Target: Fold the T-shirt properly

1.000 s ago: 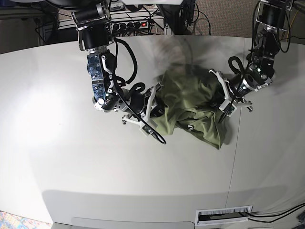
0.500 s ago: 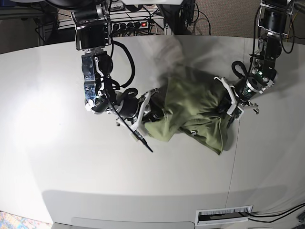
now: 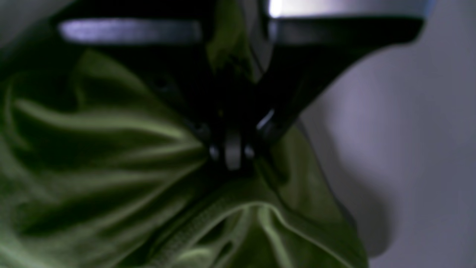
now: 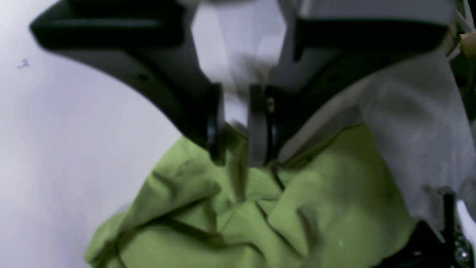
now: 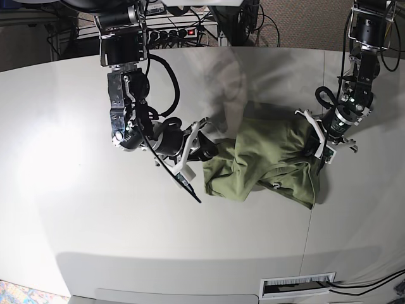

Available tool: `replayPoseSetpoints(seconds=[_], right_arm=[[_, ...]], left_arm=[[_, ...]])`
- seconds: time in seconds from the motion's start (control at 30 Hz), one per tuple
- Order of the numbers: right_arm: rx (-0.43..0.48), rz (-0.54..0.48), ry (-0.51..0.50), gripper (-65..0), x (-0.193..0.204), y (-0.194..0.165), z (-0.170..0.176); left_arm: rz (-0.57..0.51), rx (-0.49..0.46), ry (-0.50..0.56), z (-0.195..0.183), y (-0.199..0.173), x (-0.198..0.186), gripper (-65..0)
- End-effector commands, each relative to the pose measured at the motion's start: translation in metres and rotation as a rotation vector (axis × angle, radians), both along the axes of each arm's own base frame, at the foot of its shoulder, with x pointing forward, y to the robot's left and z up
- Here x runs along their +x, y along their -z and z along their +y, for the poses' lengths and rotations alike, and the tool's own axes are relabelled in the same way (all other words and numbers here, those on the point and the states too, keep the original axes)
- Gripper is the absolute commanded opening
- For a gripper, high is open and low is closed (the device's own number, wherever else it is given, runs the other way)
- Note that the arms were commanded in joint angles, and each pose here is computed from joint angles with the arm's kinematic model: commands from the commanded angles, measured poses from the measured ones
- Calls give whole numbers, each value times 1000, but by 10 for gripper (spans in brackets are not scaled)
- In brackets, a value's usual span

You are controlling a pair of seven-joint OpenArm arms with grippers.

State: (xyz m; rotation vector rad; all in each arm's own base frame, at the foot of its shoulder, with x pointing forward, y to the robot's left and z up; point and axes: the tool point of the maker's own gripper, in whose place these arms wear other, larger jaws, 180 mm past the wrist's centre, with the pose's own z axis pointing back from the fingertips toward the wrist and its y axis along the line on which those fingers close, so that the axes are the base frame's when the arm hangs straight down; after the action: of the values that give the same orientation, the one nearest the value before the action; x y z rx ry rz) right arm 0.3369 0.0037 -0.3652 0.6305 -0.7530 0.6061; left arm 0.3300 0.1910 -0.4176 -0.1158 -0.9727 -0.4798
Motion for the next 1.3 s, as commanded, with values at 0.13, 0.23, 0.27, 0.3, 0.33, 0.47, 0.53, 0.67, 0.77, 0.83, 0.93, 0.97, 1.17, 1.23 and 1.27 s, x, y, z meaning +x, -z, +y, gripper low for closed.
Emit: replayPoseSetpoints(seconds=[0.13,0.23,0.27,0.3,0.33,0.47,0.53,0.67,0.77,0.83,0.93,0.97,1.17,1.23,1.27], right_arm=[[43,-47,1,-545,10,-20,5],[39,-45,0,-545,10,-19,5],[38,-43,-1,-545,10,-18,5],[34,-40,-3,-545,9,-18,4],[30,-37,-4,-545,9,-17,4],[13,-33,-5,-545,8,-14,1],[7,-33,-5,-545,8,-14,0],[6,-33,-5,-545,8,-14,0],[6,-33,-5,-545,8,-14,0],[-5,-22,-10,-545,7,-11,0],[-49,20,-28,-545,0,-3,-4],[-66,36,-35,-545,-3,1,-5],[-123,34,-59,-560,-7,-5,-10],[-154,5,-70,-591,-8,-15,-13],[-169,-14,-73,-595,-10,-20,-16]], left_arm=[[129,163,8,19,15,-16,-573],[89,139,27,5,-6,-8,-550],[81,129,33,0,-12,-7,-550],[74,123,39,-4,-18,-5,-550],[65,119,46,-9,-25,-4,-550],[25,84,79,-28,-52,-1,-550],[-8,70,102,-39,-66,0,-550],[-28,48,130,-48,-77,0,-550],[-23,49,129,-48,-76,-1,-550],[-15,55,129,-47,-75,-1,-550],[5,66,133,-49,-77,-4,-550],[7,60,138,-52,-80,-5,-550],[-79,34,195,-72,-118,-26,-550],[-87,12,178,-68,-125,-35,-550],[-85,-6,165,-65,-127,-40,-550]])
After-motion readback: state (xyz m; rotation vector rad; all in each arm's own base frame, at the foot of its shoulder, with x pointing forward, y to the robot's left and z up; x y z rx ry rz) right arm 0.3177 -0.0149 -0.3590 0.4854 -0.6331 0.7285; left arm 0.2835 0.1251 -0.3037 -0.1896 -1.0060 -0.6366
